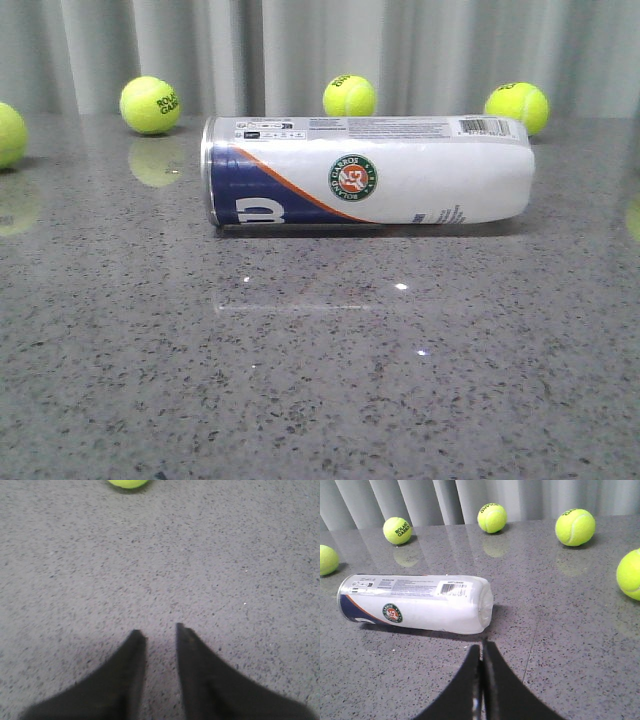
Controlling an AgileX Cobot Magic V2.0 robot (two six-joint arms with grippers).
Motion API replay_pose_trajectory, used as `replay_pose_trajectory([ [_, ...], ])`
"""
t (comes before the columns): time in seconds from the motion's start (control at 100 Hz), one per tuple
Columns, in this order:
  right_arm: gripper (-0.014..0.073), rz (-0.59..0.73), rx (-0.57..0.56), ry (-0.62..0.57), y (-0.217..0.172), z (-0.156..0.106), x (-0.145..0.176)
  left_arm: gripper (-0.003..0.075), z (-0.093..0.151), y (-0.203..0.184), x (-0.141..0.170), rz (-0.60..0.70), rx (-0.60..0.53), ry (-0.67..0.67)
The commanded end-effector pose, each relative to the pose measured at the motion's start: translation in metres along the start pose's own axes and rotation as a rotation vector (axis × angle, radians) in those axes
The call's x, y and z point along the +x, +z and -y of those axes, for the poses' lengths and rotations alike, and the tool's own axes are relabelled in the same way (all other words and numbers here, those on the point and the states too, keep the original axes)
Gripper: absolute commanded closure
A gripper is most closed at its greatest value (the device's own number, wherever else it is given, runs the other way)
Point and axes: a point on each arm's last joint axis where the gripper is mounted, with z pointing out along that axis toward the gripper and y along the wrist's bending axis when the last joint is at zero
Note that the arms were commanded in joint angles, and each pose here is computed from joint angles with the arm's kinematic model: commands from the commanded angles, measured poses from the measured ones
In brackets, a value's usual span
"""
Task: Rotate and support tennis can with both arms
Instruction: 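Open the right gripper and lift it away from the can, then move the left gripper to the can's navy end and grasp it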
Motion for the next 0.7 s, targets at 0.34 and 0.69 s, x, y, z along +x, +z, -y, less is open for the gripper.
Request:
replay_pose_trajectory([
  [0.34,0.065,0.084,0.008,-0.001,-0.001,-0.001,-0.014,0.0156,0.034,0.042,-0.058,-0.125,0.41,-0.18],
  [0.69,0.065,0.084,0.008,-0.001,-0.001,-0.001,-0.014,0.0157,0.071,0.094,-0.079,-0.247,0.855,-0.321],
])
